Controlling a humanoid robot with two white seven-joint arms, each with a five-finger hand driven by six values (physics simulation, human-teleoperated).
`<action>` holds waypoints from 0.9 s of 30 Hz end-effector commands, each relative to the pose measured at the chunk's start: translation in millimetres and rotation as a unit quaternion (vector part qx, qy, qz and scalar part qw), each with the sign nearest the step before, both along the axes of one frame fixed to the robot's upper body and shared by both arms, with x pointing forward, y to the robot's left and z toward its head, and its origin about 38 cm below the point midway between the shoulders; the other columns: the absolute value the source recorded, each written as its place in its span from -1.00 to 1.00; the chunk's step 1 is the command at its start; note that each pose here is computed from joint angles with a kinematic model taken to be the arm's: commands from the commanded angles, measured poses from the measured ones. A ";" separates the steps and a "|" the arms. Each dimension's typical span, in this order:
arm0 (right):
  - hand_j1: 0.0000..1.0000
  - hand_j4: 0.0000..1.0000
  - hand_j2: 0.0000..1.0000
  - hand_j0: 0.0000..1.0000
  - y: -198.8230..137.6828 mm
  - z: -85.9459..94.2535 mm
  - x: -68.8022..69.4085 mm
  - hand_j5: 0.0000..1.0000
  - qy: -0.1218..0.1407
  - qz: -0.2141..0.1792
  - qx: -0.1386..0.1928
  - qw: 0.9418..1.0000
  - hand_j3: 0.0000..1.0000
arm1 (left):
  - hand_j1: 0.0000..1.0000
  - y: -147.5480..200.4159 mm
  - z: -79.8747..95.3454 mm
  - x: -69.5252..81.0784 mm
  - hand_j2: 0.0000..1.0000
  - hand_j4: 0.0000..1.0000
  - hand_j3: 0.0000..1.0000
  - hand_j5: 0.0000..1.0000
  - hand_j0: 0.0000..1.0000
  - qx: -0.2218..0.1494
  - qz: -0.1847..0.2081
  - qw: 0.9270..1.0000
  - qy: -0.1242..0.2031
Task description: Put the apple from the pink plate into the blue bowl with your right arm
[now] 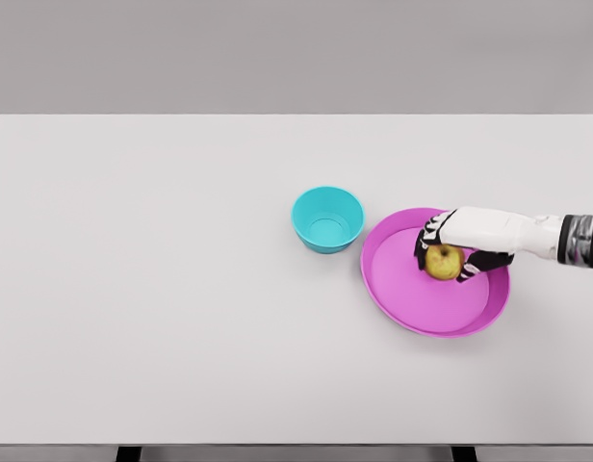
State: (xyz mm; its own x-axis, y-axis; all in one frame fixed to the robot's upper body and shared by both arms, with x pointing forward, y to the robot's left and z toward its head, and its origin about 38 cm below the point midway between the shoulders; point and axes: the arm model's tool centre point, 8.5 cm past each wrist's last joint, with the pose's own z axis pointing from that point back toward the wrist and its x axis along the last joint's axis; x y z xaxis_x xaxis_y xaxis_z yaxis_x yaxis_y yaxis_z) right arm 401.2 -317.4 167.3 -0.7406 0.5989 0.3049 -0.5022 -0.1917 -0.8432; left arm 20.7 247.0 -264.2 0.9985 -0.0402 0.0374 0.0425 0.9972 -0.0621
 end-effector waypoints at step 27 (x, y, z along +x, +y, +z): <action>-0.14 -0.14 -0.14 -0.14 69.3 44.7 35.2 -0.14 -0.063 0.046 0.074 0.994 -0.14 | 1.00 0.0 0.0 -0.1 1.00 1.00 1.00 1.00 1.00 0.000 0.000 1.000 0.000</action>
State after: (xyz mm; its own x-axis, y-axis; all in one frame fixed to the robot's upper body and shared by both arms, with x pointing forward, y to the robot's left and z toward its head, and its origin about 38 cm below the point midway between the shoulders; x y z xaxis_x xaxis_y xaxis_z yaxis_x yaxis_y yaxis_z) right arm 436.0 -253.7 214.2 -0.8280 0.4919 0.2693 -0.3697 -0.1176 -0.9217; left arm 20.6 247.0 -264.2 0.9985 -0.0401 0.0372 0.0424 0.9972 -0.0621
